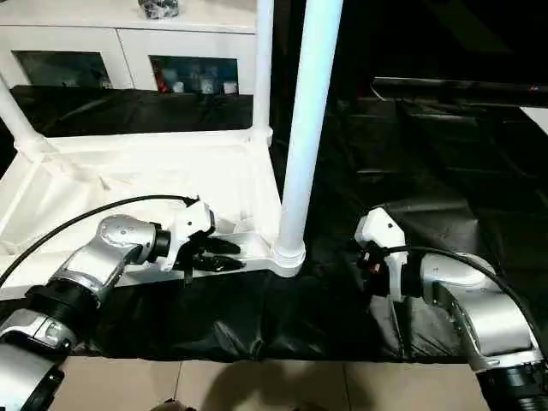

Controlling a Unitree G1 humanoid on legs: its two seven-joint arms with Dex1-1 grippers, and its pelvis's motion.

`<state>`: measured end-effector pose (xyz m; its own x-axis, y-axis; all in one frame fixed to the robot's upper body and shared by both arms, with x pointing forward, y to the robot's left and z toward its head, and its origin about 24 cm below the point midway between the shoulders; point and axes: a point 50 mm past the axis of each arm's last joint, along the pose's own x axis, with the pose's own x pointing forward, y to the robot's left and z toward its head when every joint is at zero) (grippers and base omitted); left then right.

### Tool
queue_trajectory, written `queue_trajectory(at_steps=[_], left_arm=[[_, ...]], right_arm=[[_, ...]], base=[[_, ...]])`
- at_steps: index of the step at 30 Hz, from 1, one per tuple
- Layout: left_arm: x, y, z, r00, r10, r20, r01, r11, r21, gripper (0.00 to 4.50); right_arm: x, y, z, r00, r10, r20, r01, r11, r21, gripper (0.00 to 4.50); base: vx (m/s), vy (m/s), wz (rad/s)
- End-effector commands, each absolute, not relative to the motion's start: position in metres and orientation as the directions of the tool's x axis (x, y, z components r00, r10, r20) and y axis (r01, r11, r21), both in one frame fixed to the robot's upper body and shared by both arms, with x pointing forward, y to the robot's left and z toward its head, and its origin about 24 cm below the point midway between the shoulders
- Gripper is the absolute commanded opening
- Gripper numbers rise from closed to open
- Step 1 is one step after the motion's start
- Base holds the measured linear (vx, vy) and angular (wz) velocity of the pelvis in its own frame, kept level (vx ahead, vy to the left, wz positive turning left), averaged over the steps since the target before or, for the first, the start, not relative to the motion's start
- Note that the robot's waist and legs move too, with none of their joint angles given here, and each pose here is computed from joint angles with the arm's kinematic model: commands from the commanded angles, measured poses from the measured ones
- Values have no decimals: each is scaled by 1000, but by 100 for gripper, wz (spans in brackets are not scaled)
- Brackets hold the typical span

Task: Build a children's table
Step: Rotate leg to tighten

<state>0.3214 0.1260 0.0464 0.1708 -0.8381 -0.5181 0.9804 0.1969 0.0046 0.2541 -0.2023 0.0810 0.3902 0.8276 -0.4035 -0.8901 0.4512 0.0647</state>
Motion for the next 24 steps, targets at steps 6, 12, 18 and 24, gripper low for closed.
queue_trajectory(at_steps=[6, 12, 18, 24], left_arm=[[318, 142, 36, 126, -785, -607, 979, 199, -54, 52], [315, 143, 36, 92, -789, -607, 980, 181, -86, 9], [311, 142, 39, 69, -812, -580, 982, 158, -105, 9], [307, 135, 41, 76, -852, -518, 982, 155, -111, 3]], right_arm=[[256, -197, 83, 381, 832, -404, -896, 439, 60, 450], [258, -194, 81, 379, 834, -401, -898, 436, 58, 450], [277, -171, 67, 422, 793, -440, -884, 467, -9, 450], [291, -157, 60, 438, 782, -444, -879, 477, -26, 433]], base=[[0, 0, 0], [0, 0, 0], [0, 0, 0], [0, 0, 0]])
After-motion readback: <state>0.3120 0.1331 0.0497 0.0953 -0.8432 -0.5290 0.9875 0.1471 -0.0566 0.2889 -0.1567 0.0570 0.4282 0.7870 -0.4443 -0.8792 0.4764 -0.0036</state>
